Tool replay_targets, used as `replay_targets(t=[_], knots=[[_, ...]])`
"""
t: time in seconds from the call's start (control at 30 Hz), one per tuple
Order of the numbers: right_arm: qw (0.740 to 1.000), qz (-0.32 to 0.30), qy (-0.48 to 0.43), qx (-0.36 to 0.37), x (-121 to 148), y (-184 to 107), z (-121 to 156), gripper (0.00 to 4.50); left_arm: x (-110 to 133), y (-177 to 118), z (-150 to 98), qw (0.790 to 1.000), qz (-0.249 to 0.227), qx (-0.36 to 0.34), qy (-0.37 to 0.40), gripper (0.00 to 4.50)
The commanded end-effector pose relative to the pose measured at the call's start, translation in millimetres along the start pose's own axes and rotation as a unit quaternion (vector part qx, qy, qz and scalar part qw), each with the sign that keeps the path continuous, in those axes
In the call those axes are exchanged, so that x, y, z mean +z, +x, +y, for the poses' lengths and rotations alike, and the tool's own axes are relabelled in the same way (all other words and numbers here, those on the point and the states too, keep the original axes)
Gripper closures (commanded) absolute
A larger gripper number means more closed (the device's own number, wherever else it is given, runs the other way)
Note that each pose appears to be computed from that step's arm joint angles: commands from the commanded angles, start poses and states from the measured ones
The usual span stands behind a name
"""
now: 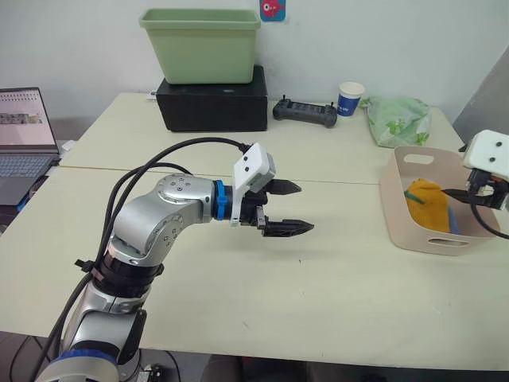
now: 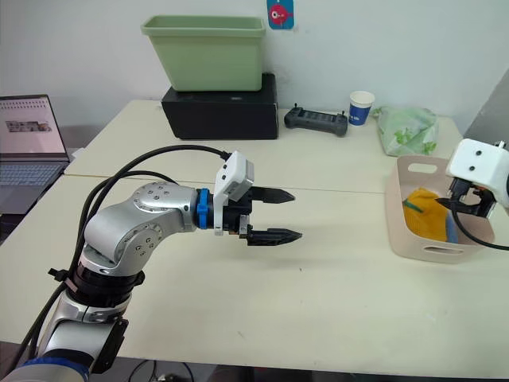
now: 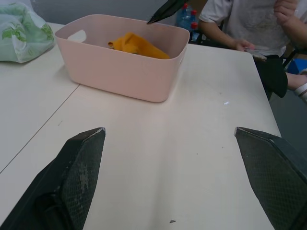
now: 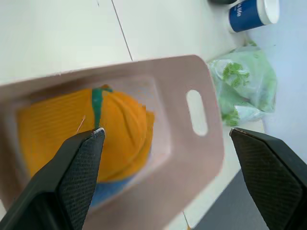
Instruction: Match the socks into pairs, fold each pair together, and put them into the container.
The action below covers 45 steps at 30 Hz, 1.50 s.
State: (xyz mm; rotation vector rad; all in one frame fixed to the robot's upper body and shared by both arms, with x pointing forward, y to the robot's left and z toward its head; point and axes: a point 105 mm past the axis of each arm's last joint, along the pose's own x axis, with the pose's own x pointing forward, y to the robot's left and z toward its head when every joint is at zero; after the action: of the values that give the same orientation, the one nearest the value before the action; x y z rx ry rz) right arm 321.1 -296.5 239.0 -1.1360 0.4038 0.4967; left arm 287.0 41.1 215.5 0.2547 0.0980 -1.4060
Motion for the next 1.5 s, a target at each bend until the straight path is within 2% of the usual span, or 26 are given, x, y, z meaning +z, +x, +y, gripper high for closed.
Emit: replay_targets(t=[0.03,0.1,0.2,0.27,0.33,0.4,0.47,0.53,0.67,0.77,0.87,0.93,1.0,1.07,1.3,1.5], knots=[[1.0,0.019,-0.014,-0.02,-8,11,0,0.01,10,-2,-3,1.0,-0.011,0.001,0.027,0.0],[0.999,0.034,-0.025,-0.026,-15,18,2,0.01,9,-2,-3,1.0,-0.01,0.003,0.027,0.0],[0.998,0.025,-0.026,-0.044,-14,22,1,0.01,6,-9,1,0.999,-0.004,0.024,0.026,0.0],[0.998,0.0,0.002,-0.066,-6,15,-8,0.01,3,-19,6,0.999,-0.003,0.048,0.021,0.0],[0.992,-0.038,0.04,-0.117,3,3,-26,0.01,-2,-37,14,0.995,-0.007,0.096,0.02,0.0],[0.987,-0.065,0.056,-0.134,11,-3,-31,0.01,-6,-49,17,0.992,-0.008,0.125,0.02,0.0],[0.976,-0.133,0.09,-0.146,33,-6,-30,0.01,-16,-70,19,0.987,0.003,0.162,0.012,0.0],[0.959,-0.214,0.113,-0.149,62,-6,-22,0.01,-31,-101,26,0.97,0.019,0.242,0.013,0.0],[0.929,-0.306,0.142,-0.15,101,8,5,0.01,-63,-162,24,0.919,0.063,0.388,0.002,0.0],[0.924,-0.33,0.154,-0.118,112,19,28,0.01,-81,-185,15,0.898,0.084,0.431,-0.016,0.0],[0.912,-0.357,0.195,-0.055,125,36,69,0.01,-114,-216,2,0.852,0.138,0.503,-0.038,0.0],[0.906,-0.352,0.233,-0.014,119,46,103,0.01,-134,-237,-11,0.824,0.161,0.54,-0.055,0.0],[0.912,-0.325,0.25,0.019,97,52,137,0.01,-150,-254,-22,0.799,0.172,0.572,-0.065,0.0],[0.917,-0.306,0.256,0.025,81,51,151,0.01,-158,-260,-28,0.791,0.177,0.582,-0.068,0.0],[0.928,-0.248,0.276,0.022,34,29,176,0.01,-169,-267,-42,0.796,0.173,0.574,-0.085,0.0],[0.929,-0.248,0.275,0.014,36,30,174,0.01,-175,-258,-43,0.812,0.161,0.551,-0.106,0.0]])
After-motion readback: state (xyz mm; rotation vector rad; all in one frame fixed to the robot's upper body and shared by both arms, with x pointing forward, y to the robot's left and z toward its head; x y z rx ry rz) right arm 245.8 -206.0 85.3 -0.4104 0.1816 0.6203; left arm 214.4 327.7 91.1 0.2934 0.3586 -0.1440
